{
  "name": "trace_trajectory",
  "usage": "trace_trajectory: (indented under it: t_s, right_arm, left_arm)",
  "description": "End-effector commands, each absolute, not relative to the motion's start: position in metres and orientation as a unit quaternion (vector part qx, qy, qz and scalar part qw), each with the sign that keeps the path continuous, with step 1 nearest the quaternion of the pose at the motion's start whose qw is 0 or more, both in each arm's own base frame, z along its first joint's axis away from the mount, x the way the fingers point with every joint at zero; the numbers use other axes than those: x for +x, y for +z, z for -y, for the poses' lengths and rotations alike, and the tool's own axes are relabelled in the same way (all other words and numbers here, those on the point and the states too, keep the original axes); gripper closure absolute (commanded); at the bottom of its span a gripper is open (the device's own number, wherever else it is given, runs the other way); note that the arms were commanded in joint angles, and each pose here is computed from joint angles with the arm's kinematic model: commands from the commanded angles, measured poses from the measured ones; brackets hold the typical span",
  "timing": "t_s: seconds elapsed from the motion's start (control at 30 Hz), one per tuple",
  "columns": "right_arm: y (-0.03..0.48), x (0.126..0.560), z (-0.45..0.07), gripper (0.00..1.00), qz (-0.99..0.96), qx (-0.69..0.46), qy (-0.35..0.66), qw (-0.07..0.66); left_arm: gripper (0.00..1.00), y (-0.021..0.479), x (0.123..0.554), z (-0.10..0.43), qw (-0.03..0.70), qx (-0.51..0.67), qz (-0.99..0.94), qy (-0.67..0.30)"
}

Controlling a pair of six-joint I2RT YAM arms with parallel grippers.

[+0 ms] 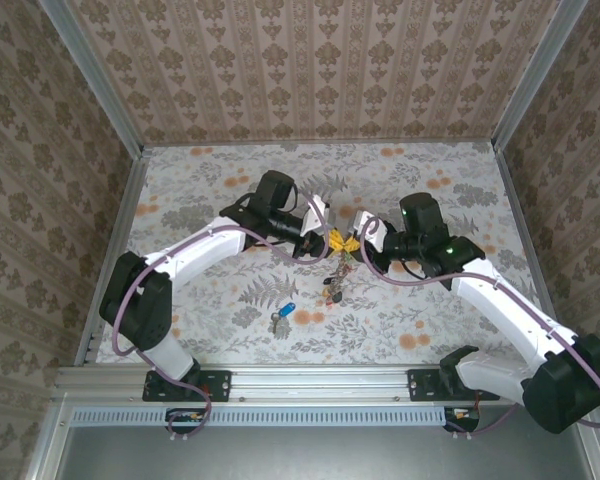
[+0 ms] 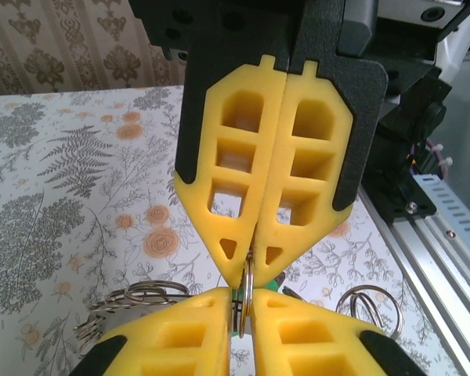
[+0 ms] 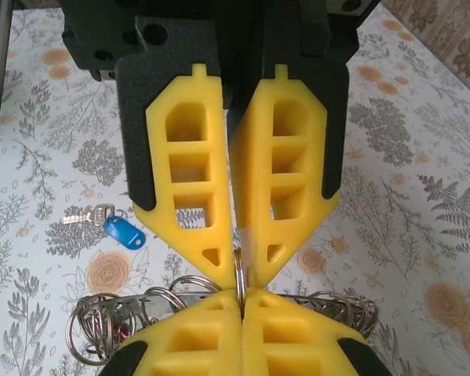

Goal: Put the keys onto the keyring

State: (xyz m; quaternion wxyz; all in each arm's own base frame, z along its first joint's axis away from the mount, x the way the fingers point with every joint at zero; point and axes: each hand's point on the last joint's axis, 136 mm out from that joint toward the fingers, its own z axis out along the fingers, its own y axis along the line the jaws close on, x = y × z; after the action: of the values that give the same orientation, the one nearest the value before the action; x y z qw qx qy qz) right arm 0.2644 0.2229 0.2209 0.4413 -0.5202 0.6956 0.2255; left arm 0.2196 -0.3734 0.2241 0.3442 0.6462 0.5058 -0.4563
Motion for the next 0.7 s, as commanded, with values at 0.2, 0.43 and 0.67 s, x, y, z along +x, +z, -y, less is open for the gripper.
trace_trajectory:
  t_s: [0.2, 0.43, 0.67]
  right_arm:
    - [0.242, 0.265, -0.231, 0.96, -0.676, -0.546, 0.209, 0.449]
    - [0.247, 0.268, -0.231, 0.9, -0.679, -0.533, 0.2, 0.462]
    - [0.223, 0.267, -0.225, 0.83, -0.693, -0.494, 0.258, 0.458]
  left_arm:
    - [0.85, 0.234, 0.202, 0.377, 0.329, 0.675, -0.477, -0.457]
    - [1.0, 0.244, 0.199, 0.378, 0.334, 0.664, -0.462, -0.484]
    - [1.0, 0.266, 0.201, 0.374, 0.37, 0.629, -0.434, -0.528]
